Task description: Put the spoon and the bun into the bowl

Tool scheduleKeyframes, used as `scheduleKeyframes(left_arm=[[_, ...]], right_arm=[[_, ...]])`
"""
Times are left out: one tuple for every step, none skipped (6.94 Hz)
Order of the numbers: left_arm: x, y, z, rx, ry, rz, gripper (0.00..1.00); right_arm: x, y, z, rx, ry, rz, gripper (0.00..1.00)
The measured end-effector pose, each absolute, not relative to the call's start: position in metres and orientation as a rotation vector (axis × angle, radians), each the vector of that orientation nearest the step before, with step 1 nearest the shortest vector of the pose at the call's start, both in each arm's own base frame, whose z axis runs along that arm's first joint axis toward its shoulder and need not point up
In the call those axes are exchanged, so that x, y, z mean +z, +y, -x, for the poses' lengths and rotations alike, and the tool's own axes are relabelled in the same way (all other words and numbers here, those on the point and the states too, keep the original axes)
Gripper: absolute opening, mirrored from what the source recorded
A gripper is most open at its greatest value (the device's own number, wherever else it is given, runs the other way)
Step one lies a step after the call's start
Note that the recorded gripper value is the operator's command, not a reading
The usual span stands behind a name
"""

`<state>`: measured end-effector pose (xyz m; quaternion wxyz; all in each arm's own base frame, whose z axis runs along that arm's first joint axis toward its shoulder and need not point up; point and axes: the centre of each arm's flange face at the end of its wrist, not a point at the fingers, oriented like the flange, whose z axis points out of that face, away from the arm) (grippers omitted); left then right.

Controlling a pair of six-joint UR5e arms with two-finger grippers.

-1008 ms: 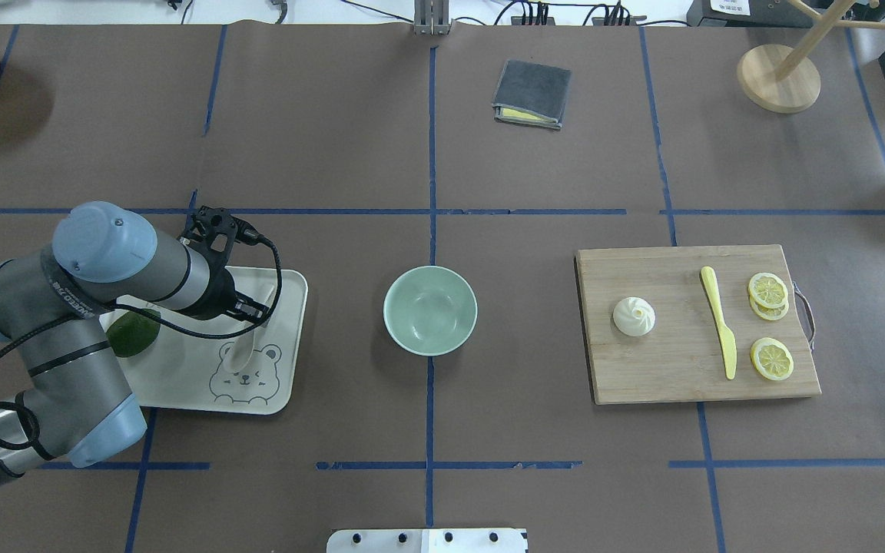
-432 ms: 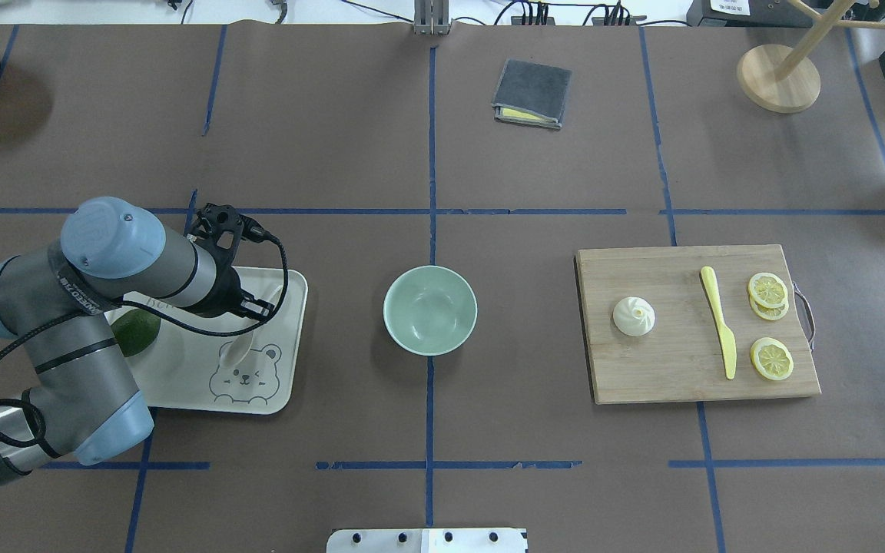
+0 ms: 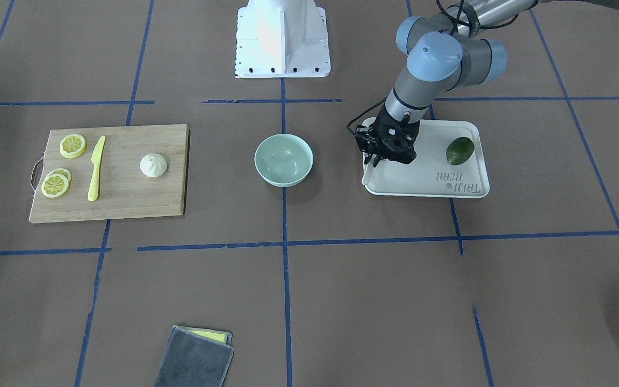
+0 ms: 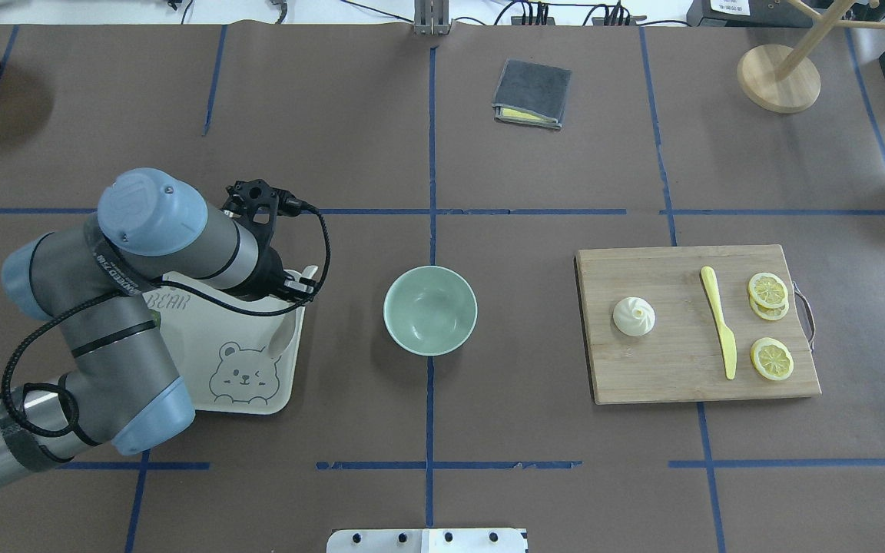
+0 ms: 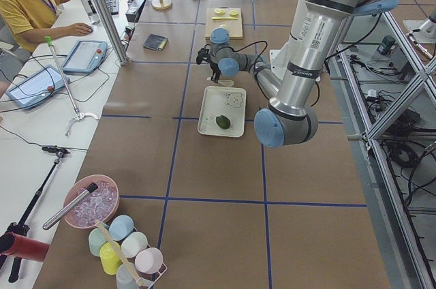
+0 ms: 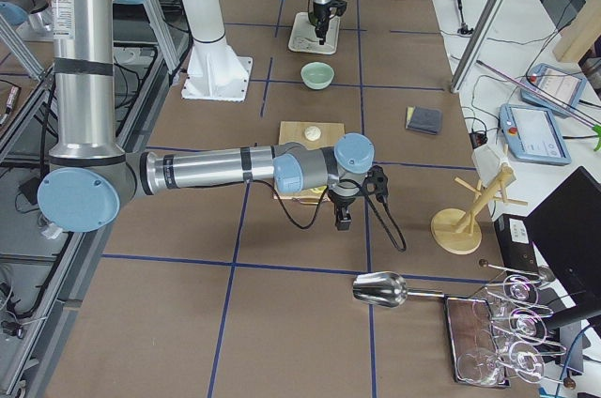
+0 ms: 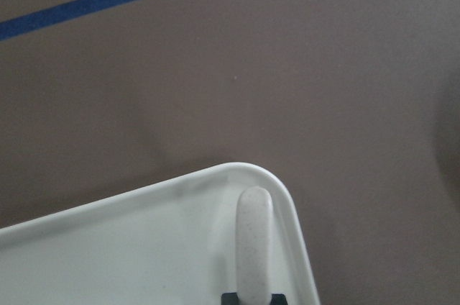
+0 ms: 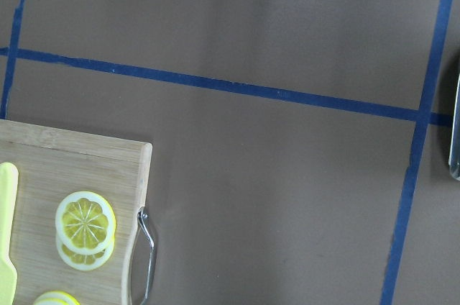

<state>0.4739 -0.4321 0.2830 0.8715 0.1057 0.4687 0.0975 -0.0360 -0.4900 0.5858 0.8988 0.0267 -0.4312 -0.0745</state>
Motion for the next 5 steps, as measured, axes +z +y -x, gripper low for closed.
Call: scheduleKeyframes(left_arm=[[0.244, -0.436, -0.485, 0.165, 1.024, -0.235, 0.00], [0.209, -0.438, -0.502, 0.133, 1.058, -0.261, 0.00], [0.183, -0.436, -0.521, 0.111, 1.089, -0.288, 0.00], [0.169, -0.436, -0.534, 0.097, 1.116, -0.323, 0.11], [0.165, -0.436, -0.543, 0.085, 1.128, -0.358, 0.51]], right_arm=[[0.586, -0.490, 0.036, -0.154, -0.894, -0.055, 1.00], [0.586, -0.490, 0.037, -0.156, -0.894, -0.055, 1.00], [0.586, -0.490, 0.038, -0.159, -0.894, -0.053, 1.00], [0.586, -0.490, 0.041, -0.163, -0.893, -0.051, 1.00], [0.586, -0.490, 0.042, -0.165, -0.893, -0.051, 1.00]])
